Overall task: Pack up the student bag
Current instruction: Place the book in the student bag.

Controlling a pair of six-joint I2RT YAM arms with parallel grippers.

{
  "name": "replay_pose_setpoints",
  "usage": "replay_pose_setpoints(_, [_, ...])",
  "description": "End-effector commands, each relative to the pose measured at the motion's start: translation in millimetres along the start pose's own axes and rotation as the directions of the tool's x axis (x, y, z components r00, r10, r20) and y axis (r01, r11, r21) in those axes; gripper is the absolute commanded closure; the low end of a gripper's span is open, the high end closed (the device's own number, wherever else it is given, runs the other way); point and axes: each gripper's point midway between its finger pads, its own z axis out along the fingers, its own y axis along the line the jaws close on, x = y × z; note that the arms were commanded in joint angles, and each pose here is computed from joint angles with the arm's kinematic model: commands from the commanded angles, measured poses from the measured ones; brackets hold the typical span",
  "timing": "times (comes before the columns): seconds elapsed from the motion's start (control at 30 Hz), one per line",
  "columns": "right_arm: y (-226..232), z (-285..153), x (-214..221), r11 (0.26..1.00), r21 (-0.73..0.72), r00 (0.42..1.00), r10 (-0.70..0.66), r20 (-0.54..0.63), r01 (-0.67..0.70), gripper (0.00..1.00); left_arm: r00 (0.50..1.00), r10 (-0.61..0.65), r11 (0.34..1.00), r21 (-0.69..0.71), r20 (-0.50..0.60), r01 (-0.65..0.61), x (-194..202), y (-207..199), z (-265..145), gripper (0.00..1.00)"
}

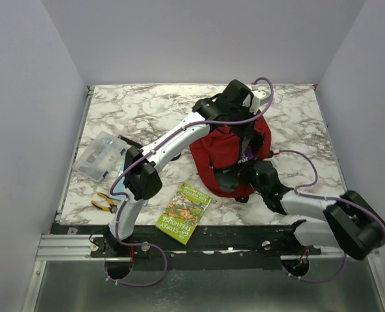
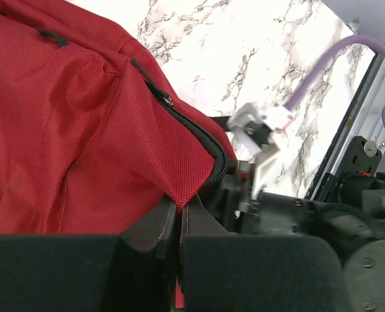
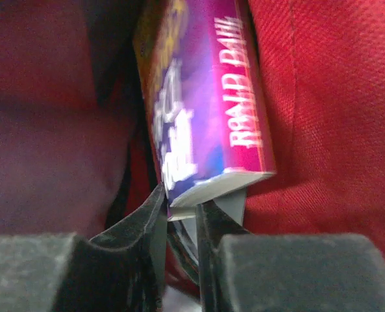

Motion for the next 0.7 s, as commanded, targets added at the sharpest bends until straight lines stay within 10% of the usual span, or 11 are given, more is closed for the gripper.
replay_pose_setpoints(0.0, [38.9, 29.0, -8.1, 0.994, -0.102, 0.999, 0.033, 0.043, -0.028, 0.89, 0.997, 0.011, 0.999, -0.044, 0.075, -0.008, -19.8, 3.2, -18.7, 1.0])
replay_pose_setpoints(0.07, [47.0, 36.8, -8.5, 0.991, -0.133, 0.999, -0.006, 0.053, 0.013, 0.93, 0.997, -0.021, 0.999, -0.024, 0.072, 0.023, -18.4, 12.6, -20.9, 1.0])
replay_pose_setpoints(0.2, [34.7, 34.1, -9.0, 0.992, -0.093, 0.995, -0.075, 0.061, 0.081, 0.48, 0.997, -0.062, 0.998, -0.009, 0.054, 0.063, -11.4, 25.3, -20.7, 1.0])
replay_pose_setpoints(0.67, [8.6, 4.1, 14.4, 0.967, -0.044, 0.961, -0.256, -0.104, 0.252, 0.09, 0.998, -0.052, 0.999, 0.016, 0.048, 0.051, -8.1, 22.5, -28.1, 1.0])
